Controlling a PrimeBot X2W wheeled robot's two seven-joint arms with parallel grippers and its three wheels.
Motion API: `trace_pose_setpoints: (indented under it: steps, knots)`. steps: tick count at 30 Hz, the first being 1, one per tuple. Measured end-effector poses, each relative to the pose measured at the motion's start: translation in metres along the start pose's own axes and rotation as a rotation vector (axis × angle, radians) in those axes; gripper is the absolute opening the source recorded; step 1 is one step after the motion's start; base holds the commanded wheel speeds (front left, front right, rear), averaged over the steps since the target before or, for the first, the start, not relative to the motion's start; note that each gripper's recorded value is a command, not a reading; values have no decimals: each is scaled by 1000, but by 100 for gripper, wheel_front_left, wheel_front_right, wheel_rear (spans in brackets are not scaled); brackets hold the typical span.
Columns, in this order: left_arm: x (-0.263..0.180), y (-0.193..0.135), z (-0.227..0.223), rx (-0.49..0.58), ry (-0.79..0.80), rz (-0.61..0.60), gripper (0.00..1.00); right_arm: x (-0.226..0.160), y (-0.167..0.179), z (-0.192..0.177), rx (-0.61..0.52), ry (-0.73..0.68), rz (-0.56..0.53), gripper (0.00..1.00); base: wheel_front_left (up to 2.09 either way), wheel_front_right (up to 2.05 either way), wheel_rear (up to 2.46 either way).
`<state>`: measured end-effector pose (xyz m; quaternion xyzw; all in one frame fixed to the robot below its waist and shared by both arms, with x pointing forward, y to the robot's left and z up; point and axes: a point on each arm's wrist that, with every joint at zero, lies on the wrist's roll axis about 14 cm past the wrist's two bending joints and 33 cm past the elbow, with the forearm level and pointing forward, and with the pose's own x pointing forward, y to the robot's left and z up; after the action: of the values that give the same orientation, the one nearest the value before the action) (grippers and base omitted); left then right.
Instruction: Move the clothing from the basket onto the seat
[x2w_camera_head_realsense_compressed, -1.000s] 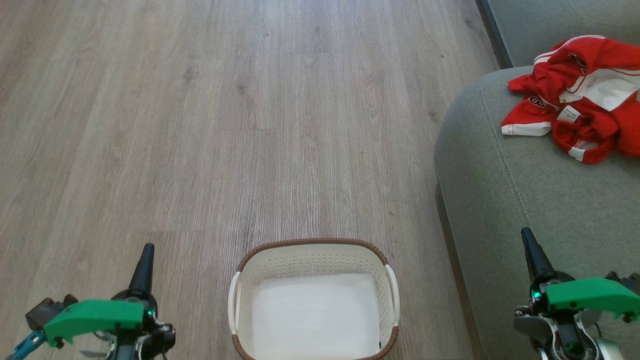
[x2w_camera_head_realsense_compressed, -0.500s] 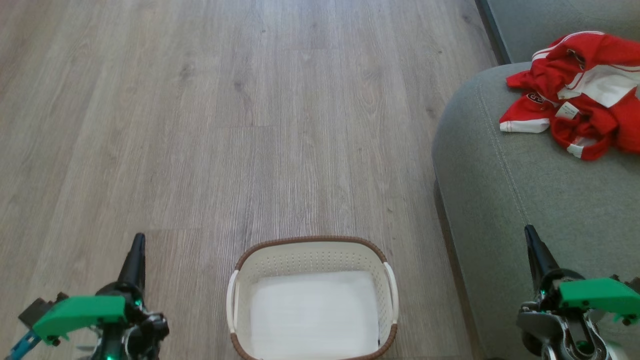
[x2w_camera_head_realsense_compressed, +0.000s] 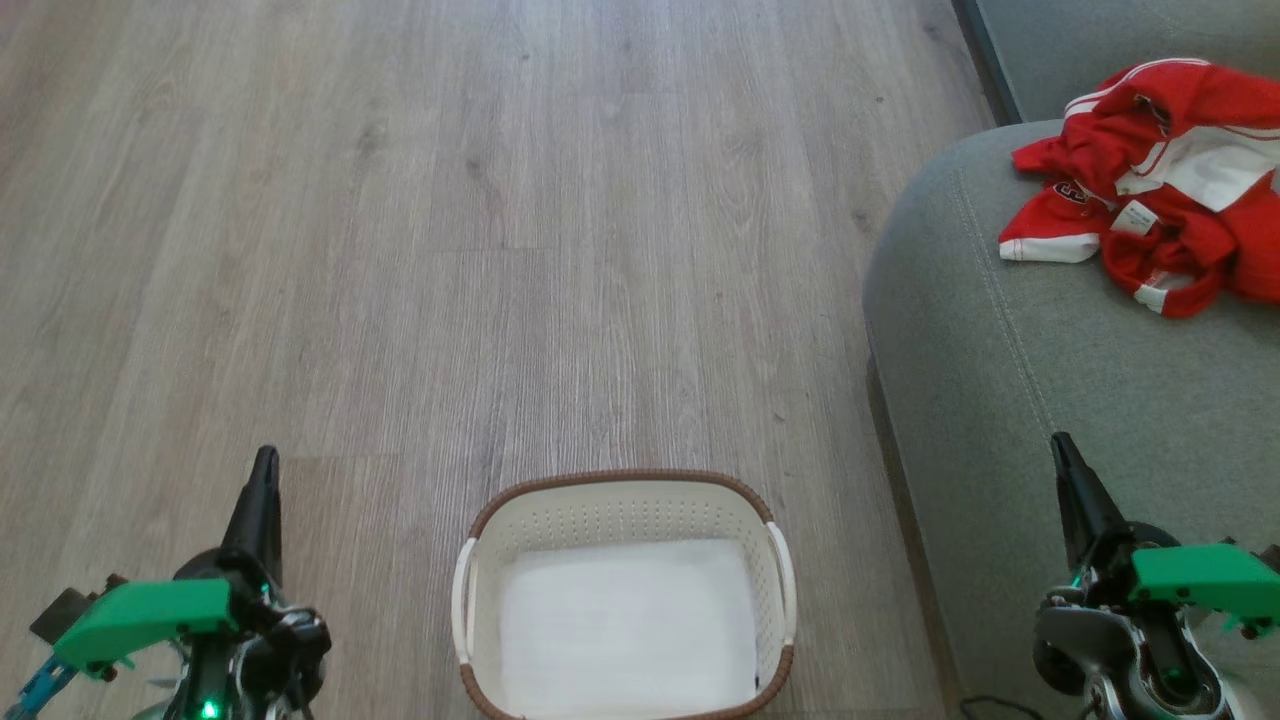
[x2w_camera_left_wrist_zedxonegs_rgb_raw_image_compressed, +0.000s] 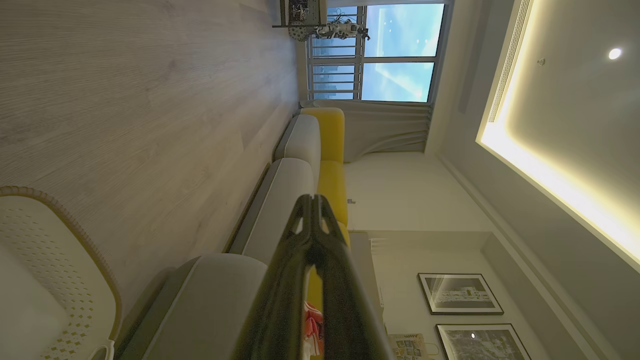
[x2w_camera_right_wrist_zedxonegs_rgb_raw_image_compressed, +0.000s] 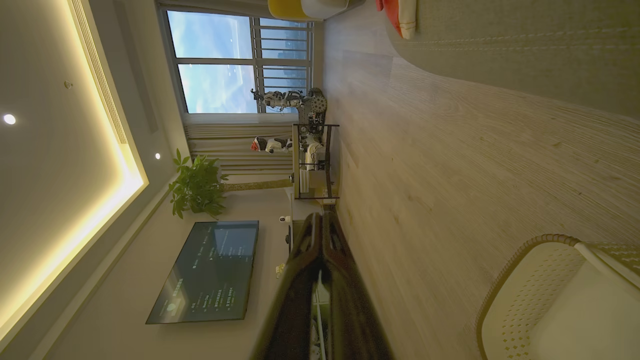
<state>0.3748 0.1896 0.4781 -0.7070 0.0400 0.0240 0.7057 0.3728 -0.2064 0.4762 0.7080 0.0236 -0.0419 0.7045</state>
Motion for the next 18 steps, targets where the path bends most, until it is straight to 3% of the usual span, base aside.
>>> trace_pose_setpoints:
  steps: [18]
  knots:
    - [0,0,0,-2,1,0,0,0,0,0,0,0,0,0,0,0,0]
